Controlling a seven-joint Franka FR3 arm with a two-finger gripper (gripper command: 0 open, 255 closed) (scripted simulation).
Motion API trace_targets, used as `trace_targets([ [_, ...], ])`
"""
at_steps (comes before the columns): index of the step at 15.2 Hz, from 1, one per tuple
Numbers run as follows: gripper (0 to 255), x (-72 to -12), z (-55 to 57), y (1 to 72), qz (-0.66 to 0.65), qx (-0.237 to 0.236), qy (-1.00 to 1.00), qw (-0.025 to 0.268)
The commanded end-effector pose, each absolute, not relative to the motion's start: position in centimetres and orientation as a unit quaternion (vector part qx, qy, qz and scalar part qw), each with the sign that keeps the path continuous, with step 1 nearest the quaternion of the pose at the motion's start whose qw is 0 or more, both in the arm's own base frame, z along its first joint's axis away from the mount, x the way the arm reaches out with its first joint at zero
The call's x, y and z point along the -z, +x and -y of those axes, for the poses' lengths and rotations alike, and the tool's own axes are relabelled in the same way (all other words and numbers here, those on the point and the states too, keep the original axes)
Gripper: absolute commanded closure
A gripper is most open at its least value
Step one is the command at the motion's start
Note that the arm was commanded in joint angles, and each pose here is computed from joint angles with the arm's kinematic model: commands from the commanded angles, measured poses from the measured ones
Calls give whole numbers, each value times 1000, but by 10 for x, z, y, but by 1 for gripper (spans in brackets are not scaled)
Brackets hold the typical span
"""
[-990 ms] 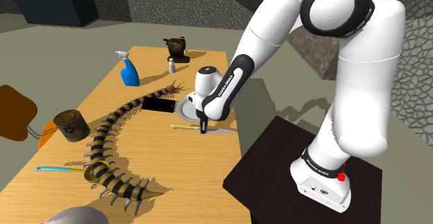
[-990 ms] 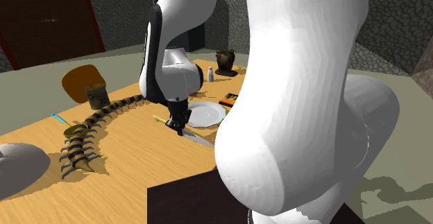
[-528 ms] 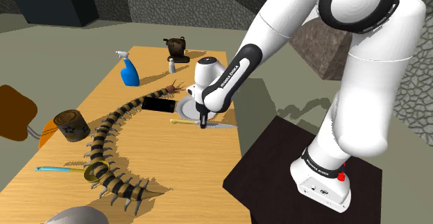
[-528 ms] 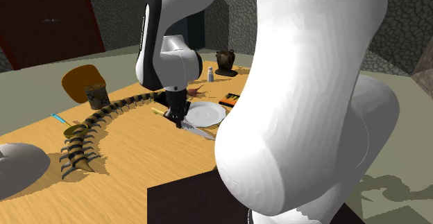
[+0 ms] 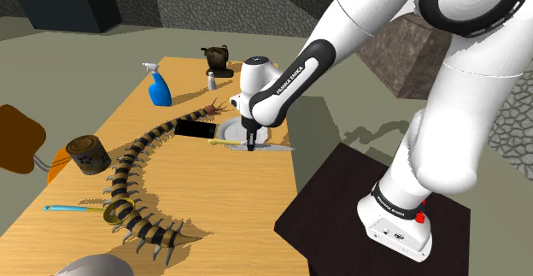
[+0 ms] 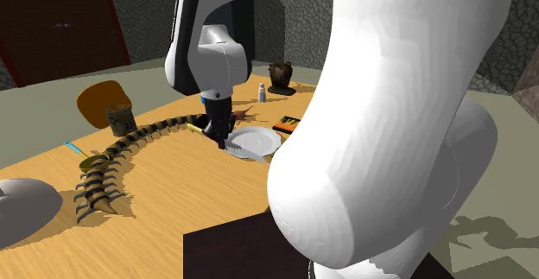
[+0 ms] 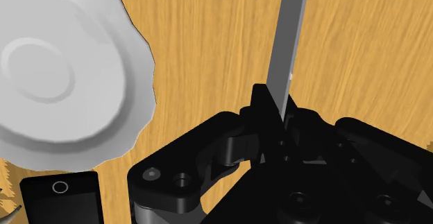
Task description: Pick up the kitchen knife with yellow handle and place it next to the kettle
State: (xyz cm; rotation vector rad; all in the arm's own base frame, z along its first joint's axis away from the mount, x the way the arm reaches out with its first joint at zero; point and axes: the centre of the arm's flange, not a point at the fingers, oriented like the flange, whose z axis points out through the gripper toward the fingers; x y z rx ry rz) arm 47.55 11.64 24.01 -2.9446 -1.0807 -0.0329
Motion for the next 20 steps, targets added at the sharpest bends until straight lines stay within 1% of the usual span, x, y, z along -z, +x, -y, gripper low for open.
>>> trace_targets([
  [1, 255, -250, -118, 475, 344, 10, -939, 2],
  [20, 255, -351, -118, 475, 344, 10, -939, 2],
])
